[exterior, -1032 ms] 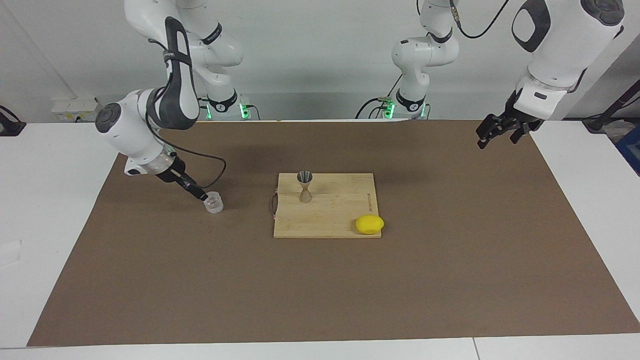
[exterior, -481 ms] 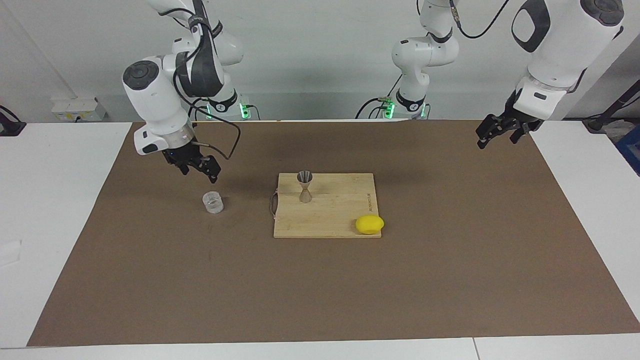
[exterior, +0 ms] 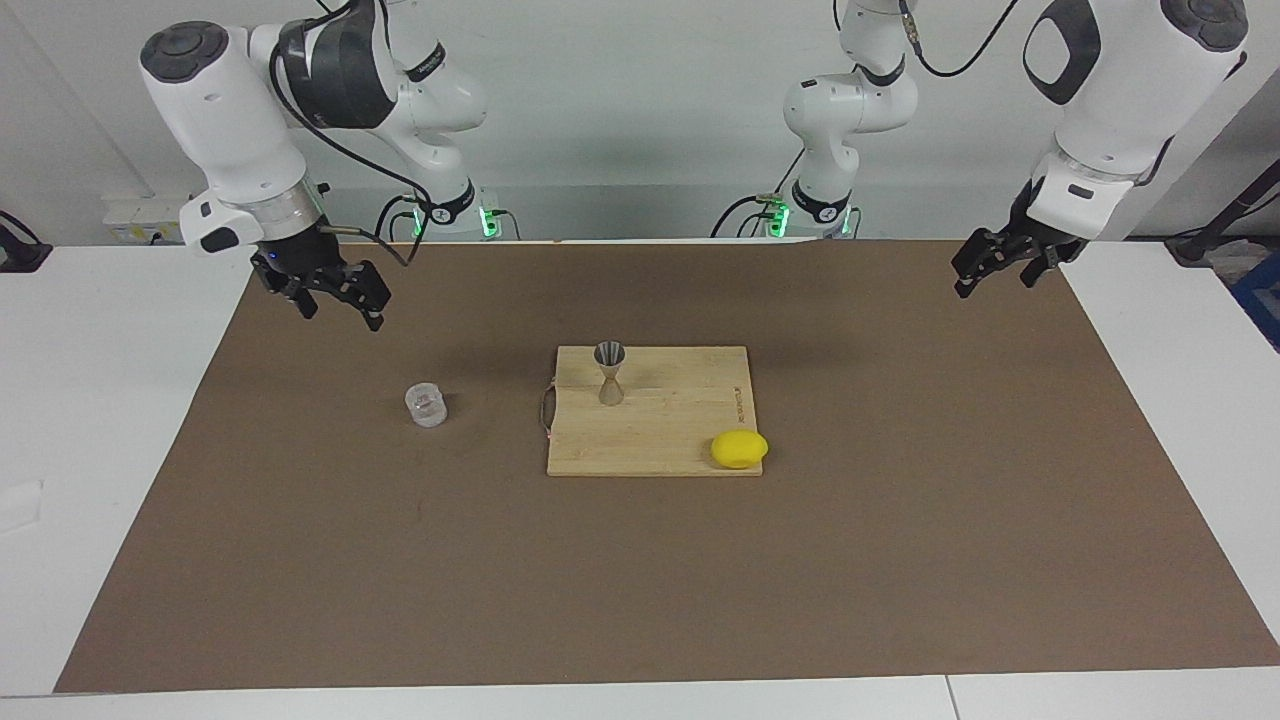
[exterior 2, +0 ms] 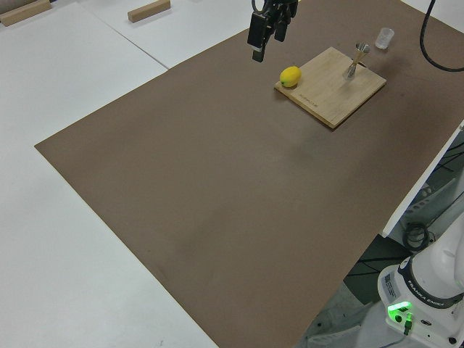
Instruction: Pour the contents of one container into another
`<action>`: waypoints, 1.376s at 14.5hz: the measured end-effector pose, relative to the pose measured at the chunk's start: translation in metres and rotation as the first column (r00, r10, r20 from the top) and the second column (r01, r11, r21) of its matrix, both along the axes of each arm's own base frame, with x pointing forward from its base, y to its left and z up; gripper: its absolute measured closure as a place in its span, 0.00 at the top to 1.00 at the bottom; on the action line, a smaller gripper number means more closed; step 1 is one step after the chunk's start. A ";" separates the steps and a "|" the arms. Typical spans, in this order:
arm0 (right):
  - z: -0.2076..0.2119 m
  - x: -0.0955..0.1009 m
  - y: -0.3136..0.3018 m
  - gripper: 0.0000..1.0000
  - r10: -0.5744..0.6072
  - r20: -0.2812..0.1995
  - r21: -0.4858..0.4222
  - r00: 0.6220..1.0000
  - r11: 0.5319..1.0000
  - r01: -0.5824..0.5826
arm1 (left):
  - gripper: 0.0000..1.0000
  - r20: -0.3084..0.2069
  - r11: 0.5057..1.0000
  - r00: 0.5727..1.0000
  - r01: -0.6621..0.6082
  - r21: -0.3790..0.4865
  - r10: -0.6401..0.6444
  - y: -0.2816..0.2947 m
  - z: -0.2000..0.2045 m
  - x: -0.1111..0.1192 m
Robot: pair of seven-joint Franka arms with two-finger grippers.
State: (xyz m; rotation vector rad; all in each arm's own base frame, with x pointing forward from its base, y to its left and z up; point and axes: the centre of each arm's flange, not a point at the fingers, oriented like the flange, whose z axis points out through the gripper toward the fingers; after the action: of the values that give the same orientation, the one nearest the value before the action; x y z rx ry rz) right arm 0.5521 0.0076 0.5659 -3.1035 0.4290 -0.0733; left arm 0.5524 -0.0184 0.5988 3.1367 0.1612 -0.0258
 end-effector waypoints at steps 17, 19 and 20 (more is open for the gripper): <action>0.037 0.000 0.003 0.99 0.091 -0.048 -0.035 0.995 0.995 -0.093 | 1.00 0.006 1.000 1.000 0.001 0.000 -0.001 -0.001 0.000 0.001; 0.040 0.000 0.003 0.99 0.090 -0.051 -0.028 0.995 0.995 -0.092 | 1.00 0.007 1.000 1.000 0.001 0.000 -0.001 -0.001 0.000 0.001; 0.041 0.000 0.003 0.99 0.089 -0.054 -0.022 0.995 0.996 -0.090 | 1.00 0.007 1.000 1.000 0.001 0.000 -0.001 -0.001 0.000 0.001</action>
State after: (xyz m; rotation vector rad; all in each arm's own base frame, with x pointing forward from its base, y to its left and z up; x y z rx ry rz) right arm 0.5521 0.0111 0.6073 -3.1496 0.2916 0.0043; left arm 0.5532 -0.0192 0.5992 3.1363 0.1588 -0.0142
